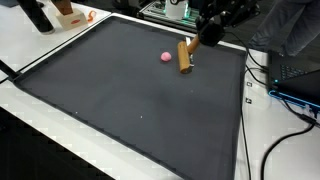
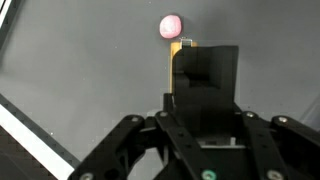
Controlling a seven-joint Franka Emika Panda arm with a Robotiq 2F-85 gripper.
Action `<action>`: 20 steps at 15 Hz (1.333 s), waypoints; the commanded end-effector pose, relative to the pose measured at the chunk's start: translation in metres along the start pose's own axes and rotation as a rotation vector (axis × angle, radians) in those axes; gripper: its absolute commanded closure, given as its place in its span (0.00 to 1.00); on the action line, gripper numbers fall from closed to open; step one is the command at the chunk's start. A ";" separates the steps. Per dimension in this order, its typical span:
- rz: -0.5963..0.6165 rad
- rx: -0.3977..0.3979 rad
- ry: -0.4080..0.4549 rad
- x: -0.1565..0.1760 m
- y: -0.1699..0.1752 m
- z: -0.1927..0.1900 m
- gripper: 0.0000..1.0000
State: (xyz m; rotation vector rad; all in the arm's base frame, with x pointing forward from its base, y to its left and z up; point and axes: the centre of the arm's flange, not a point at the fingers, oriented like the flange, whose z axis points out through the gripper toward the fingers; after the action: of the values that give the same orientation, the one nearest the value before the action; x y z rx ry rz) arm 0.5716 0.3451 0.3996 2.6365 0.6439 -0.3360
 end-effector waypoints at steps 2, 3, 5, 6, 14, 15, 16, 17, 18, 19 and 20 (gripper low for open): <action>0.054 0.137 -0.013 -0.006 0.035 0.006 0.77; 0.073 0.171 -0.012 -0.009 0.043 0.009 0.77; 0.111 0.231 0.005 -0.014 0.060 0.014 0.77; 0.129 0.269 0.030 -0.016 0.069 0.016 0.77; 0.314 0.393 0.175 -0.037 0.138 0.029 0.77; 0.336 0.401 0.183 -0.043 0.145 0.033 0.77; 0.358 0.409 0.190 -0.049 0.151 0.037 0.77; 0.380 0.421 0.195 -0.057 0.156 0.041 0.77; 0.401 0.428 0.202 -0.063 0.161 0.045 0.77; 0.421 0.438 0.211 -0.071 0.165 0.049 0.77; 0.439 0.449 0.219 -0.078 0.169 0.052 0.77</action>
State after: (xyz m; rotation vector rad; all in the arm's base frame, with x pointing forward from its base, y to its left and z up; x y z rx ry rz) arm 0.6177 0.1811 0.4303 3.1274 0.1277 -0.1135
